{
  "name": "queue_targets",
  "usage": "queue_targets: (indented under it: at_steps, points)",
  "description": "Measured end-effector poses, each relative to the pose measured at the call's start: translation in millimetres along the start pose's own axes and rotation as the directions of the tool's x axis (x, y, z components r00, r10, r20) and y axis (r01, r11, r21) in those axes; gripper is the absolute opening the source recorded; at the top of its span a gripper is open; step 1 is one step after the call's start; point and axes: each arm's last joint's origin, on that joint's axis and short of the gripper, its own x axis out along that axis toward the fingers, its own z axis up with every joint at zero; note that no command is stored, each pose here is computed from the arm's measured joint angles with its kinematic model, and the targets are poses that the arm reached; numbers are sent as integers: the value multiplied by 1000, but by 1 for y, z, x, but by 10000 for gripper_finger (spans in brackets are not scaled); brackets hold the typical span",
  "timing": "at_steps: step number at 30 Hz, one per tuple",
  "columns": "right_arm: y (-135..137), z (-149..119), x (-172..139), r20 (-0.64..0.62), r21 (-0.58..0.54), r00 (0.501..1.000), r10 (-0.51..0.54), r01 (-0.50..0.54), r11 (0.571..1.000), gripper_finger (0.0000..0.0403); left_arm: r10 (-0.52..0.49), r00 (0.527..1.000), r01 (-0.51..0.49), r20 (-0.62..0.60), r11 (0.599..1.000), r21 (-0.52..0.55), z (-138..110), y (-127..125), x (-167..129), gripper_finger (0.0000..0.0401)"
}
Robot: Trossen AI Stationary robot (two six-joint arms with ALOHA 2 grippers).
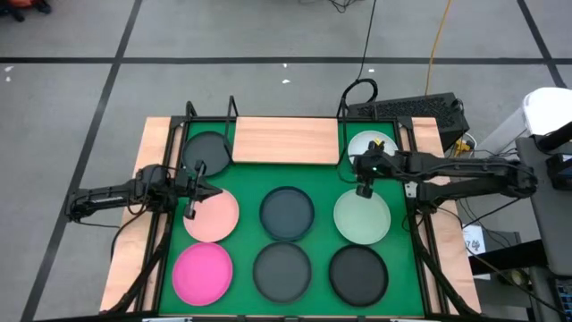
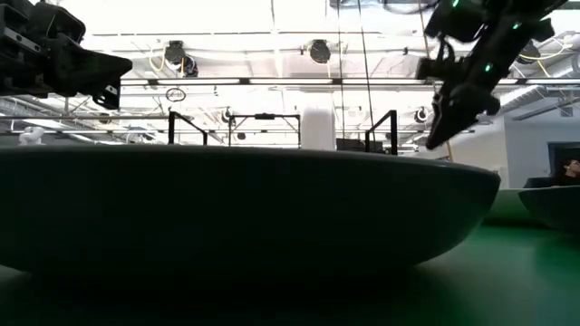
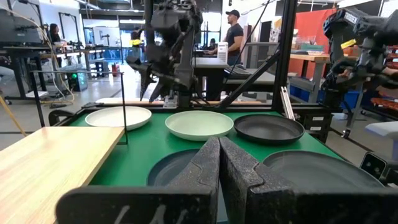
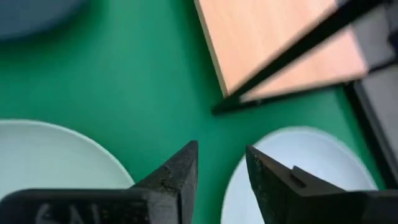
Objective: Place and stack plates onto a shelf
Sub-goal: Put the white plate on the shelf
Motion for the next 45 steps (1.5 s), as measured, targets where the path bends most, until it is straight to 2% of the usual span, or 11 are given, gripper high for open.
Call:
queue_targets:
  at_steps: [7,10,18,22,30,37,42,45]
  points:
    - [-9,-7,27,-191,52,981,-44,55,997,117,0,1000,0,0,1000,0,0,0,0,8]
    - [-13,-10,35,-242,50,967,-83,98,994,117,0,1000,0,0,1000,0,0,0,0,8]
    - [-20,-28,52,-336,68,939,-78,106,992,117,0,1000,0,0,1000,0,0,0,0,8]
    - [-22,-35,57,-328,99,944,-42,78,992,117,0,1000,0,0,1000,0,0,0,0,8]
    - [-26,-40,59,-334,101,941,-52,91,991,116,0,1000,0,0,1000,0,0,0,0,8]
    - [-31,-30,43,-233,133,970,-73,106,985,116,-1,1000,1,0,1000,0,0,0,0,8]
    - [-29,-26,31,-141,186,990,26,1,982,116,-1,1000,1,0,1000,0,0,0,0,8]
    - [-28,-26,30,-129,214,990,64,-35,976,116,0,1000,0,0,1000,0,0,0,0,8]
